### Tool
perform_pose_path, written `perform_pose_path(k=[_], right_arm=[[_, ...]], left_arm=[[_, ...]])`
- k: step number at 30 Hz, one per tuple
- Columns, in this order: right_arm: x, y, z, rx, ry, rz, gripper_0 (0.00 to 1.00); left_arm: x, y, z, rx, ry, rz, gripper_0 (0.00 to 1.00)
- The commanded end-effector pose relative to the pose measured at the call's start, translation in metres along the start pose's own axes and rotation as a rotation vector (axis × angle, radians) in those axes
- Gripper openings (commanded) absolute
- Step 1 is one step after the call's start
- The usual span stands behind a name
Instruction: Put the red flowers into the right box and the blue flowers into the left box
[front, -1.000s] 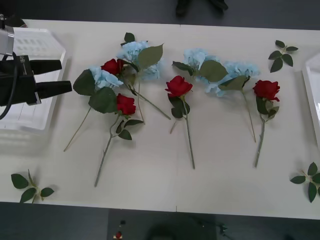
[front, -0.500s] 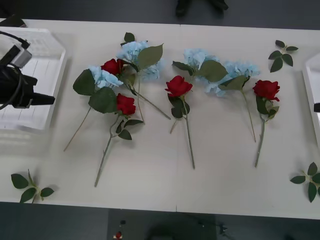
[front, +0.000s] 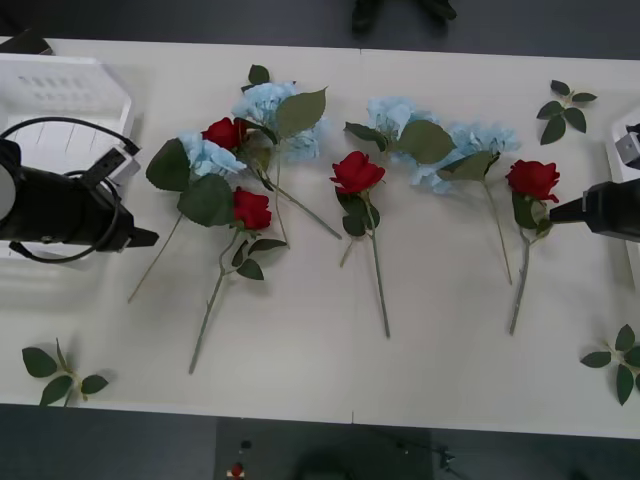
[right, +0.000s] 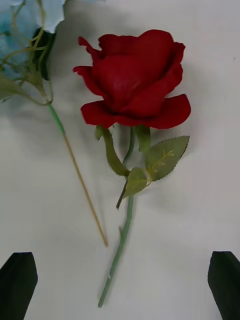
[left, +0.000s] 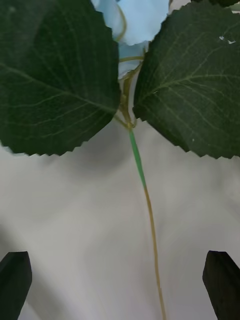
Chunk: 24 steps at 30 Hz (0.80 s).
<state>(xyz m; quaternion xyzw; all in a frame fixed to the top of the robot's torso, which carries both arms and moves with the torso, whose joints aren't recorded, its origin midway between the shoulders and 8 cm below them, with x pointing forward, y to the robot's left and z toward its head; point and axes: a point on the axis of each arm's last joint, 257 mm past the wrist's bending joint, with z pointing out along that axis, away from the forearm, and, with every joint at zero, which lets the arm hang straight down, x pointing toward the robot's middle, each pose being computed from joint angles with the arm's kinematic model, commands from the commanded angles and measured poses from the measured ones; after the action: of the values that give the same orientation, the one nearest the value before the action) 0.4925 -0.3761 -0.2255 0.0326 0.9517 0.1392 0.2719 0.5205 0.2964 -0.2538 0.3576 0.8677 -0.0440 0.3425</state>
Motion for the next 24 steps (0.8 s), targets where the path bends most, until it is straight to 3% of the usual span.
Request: perform_pose_path(k=[1,13,19,24], right_arm=[[-0.028,-0.006,0.006,0.032,-0.053,0.053,1.0],[-0.047,-0.045,0.035,0.174,-0.063,0.063,1.0],[-0.039,-0.044,0.054,0.169,-0.052,0.092,1.0],[-0.038,-0.036,0.071,0.147,-0.068,0.113,1.0]], left_arm=[[-0.017,0.0,0.008,-0.036,-0.018,0.004,1.0],[-0.027,-0.019,0.046,-0.115,0.015,0.055,1.0],[-0.032,-0.022,0.055,-0.153,0.028,0.063,0.7],[-0.035,-0.024,0.06,-0.175,0.035,0.062,0.67]])
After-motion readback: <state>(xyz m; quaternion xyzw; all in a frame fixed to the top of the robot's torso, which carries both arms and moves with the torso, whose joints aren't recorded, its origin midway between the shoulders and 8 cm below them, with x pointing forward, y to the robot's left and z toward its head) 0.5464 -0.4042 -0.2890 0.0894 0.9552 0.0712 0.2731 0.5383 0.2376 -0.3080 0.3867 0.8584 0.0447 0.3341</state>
